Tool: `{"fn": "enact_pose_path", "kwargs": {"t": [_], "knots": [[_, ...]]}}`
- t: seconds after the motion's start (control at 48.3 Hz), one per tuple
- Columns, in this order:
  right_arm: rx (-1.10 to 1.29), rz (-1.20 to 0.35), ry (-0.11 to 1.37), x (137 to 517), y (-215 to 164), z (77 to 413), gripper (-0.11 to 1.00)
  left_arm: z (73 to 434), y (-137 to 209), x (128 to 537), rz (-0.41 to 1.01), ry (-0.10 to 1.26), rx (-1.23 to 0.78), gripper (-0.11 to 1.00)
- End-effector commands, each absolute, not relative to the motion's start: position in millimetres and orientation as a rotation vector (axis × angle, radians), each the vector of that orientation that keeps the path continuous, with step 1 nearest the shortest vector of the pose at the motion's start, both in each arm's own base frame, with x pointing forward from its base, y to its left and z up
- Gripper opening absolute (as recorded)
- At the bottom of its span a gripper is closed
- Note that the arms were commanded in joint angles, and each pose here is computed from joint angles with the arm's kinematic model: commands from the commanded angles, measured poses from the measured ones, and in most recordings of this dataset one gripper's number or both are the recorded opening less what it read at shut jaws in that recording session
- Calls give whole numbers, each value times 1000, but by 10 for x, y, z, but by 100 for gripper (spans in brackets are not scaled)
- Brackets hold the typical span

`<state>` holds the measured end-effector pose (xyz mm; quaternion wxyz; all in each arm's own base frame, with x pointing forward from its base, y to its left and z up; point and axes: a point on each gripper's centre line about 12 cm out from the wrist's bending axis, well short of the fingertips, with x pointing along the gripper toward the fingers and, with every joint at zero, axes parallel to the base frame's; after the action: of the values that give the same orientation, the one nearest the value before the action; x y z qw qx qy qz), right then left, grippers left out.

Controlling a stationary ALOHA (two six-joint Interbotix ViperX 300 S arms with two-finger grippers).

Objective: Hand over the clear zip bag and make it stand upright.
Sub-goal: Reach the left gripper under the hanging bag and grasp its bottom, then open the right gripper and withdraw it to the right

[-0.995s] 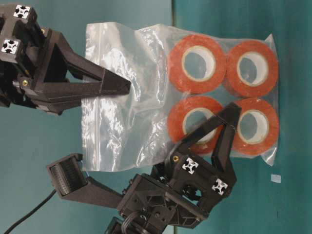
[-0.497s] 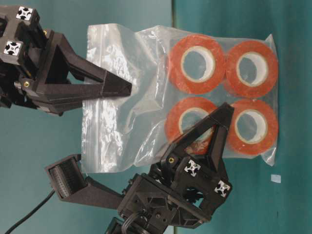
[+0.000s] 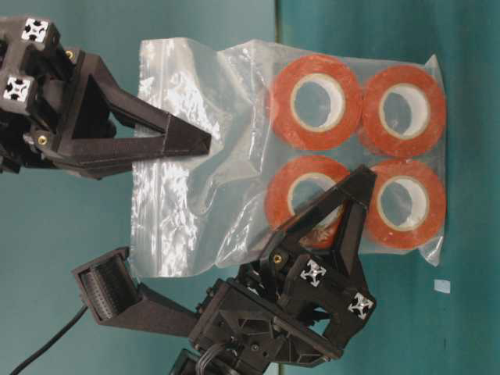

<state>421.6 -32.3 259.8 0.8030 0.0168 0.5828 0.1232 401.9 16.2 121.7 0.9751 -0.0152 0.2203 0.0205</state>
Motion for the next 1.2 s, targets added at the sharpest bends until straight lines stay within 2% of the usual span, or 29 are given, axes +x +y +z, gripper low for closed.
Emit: {"fn": "enact_pose_path", "kwargs": {"t": [0.0, 0.062, 0.124, 0.207, 0.311, 0.373, 0.414, 0.787, 0.974, 1.181], "knots": [[57, 244, 1223, 4186, -322, 2728, 2, 1253, 168, 4026, 42, 431, -28, 24], [66, 234, 1221, 4182, -330, 2741, 8, 1253, 168, 4021, 42, 432, -29, 25], [73, 230, 1214, 4184, -321, 2756, 19, 1250, 168, 4018, 42, 432, -29, 24], [78, 224, 1200, 4182, -313, 2791, 40, 1252, 174, 4013, 43, 432, -28, 24], [90, 206, 1174, 4187, -300, 2833, 71, 1243, 167, 4004, 42, 435, -28, 24], [89, 198, 1152, 4175, -289, 2872, 85, 1249, 173, 4004, 43, 434, -28, 24], [93, 190, 1136, 4160, -283, 2897, 90, 1254, 173, 4009, 42, 432, -27, 24], [120, 116, 971, 3860, -280, 3163, 88, 1247, 173, 4009, 43, 434, -28, 24], [122, 78, 878, 3687, -291, 3184, 88, 1244, 167, 4002, 42, 438, -28, 24], [156, 42, 847, 3491, -297, 3133, 88, 1241, 167, 4001, 42, 441, -28, 24]]}}
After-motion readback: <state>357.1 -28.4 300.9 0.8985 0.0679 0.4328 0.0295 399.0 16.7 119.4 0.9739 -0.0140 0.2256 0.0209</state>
